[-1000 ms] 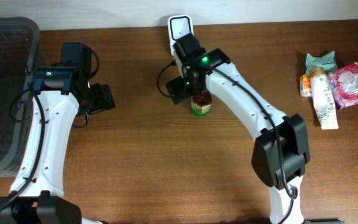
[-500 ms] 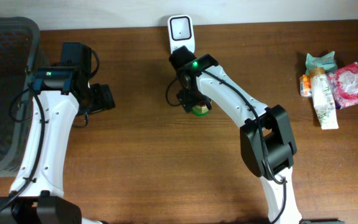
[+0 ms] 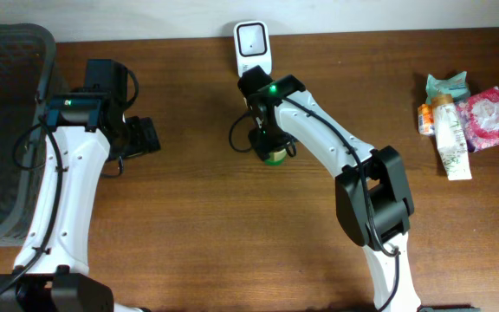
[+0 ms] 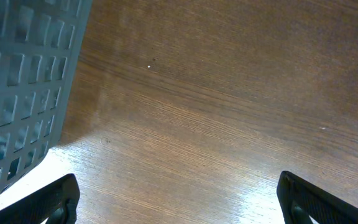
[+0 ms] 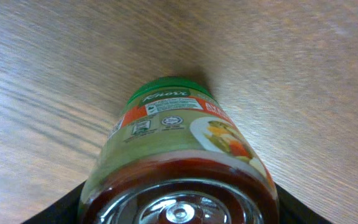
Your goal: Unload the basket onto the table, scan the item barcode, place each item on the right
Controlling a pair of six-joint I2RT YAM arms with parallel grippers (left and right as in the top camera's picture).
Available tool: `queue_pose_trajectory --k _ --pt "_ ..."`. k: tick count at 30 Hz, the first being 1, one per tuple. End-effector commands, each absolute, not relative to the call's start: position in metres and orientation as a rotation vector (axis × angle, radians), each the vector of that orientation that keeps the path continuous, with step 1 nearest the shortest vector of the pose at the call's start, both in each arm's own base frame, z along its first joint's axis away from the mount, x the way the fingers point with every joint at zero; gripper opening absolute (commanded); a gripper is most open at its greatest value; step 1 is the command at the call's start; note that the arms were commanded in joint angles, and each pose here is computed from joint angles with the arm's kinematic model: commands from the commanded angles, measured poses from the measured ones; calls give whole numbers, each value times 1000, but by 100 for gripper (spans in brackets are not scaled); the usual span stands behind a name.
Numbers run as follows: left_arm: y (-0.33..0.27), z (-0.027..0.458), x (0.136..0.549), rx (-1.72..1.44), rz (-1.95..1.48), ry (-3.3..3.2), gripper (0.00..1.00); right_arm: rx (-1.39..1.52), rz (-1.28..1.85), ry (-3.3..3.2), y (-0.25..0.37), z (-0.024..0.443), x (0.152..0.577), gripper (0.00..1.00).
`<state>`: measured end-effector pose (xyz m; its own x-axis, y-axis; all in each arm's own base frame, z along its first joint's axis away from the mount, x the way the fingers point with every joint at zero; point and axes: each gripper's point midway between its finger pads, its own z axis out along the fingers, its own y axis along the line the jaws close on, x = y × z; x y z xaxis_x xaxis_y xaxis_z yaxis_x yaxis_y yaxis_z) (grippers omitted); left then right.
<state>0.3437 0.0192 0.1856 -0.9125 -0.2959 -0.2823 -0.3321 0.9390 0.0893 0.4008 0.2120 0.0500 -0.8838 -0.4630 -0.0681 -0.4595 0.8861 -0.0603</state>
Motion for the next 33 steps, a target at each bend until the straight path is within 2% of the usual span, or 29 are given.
queue_pose_trajectory --k 1,2,8,15,17,21,23,25,30,33 --pt "23 190 342 -481 208 2810 99 -662 186 3011 227 55 397 59" --pt "23 190 342 -481 208 2810 99 -598 289 3032 225 59 399 56" --pt "23 190 342 -481 208 2810 99 -402 853 3012 218 92 408 56" --pt "23 190 342 -480 208 2810 99 -55 1060 3084 154 60 403 57" --pt "23 190 342 -480 208 2811 99 -4 1040 3081 139 59 408 74" --pt "23 190 342 -480 208 2811 99 51 830 3092 102 62 419 88" --pt "23 190 342 -480 208 2810 99 56 704 3103 90 72 424 98" --pt "23 190 342 -480 208 2810 99 36 562 3107 79 91 429 100" --pt "23 190 342 -480 208 2811 99 -68 340 3081 83 137 434 99" --pt "23 190 342 -480 208 2810 99 -198 168 3045 102 140 437 99"
